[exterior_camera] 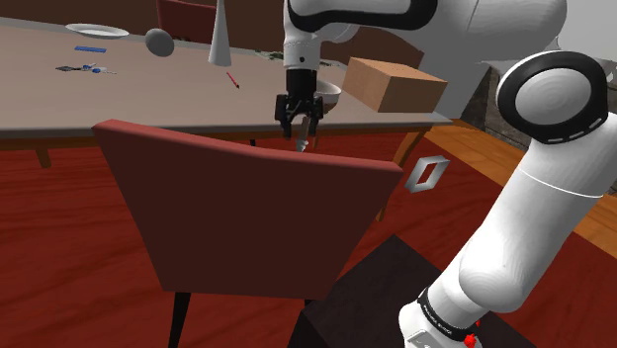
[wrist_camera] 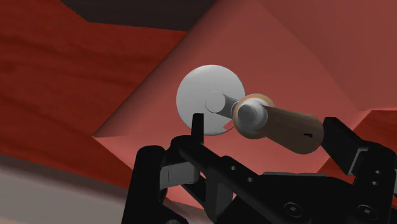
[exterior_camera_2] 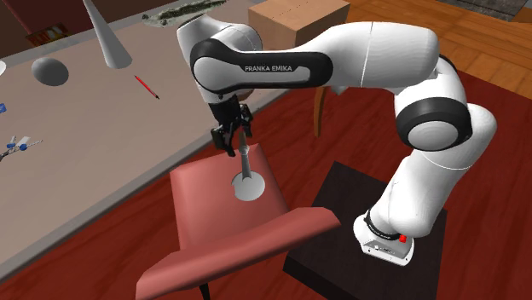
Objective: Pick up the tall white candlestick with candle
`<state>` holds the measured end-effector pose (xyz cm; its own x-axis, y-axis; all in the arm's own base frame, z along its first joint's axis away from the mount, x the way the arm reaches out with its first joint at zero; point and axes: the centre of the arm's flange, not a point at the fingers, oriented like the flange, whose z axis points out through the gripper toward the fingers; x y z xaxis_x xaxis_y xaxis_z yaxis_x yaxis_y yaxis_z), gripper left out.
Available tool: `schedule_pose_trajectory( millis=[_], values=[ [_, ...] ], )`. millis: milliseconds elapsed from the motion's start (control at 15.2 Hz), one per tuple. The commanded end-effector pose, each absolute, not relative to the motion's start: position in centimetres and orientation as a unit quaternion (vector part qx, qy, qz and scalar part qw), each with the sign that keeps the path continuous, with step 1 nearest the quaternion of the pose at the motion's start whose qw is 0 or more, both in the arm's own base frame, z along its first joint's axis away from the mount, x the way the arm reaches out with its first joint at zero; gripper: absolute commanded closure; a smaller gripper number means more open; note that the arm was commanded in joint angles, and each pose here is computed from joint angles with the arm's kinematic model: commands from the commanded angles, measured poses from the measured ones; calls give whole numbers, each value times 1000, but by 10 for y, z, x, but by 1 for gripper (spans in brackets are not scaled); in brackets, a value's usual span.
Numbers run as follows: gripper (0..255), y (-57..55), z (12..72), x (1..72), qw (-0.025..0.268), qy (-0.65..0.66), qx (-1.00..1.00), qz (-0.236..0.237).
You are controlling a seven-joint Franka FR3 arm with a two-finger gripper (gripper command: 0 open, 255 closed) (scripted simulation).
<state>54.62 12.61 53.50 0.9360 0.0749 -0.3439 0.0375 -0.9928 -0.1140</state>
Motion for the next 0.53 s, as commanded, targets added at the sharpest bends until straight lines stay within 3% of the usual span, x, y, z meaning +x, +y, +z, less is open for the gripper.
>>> schedule_pose_trajectory(
  millis=[0,330,396,462],
  values=[
    [0,127,526,548,53,-28,-982,177],
    [0,127,507,548,53,-28,-982,177],
    [255,127,507,548,53,-28,-982,177],
    [255,127,506,548,53,-28,-982,177]
  ],
)
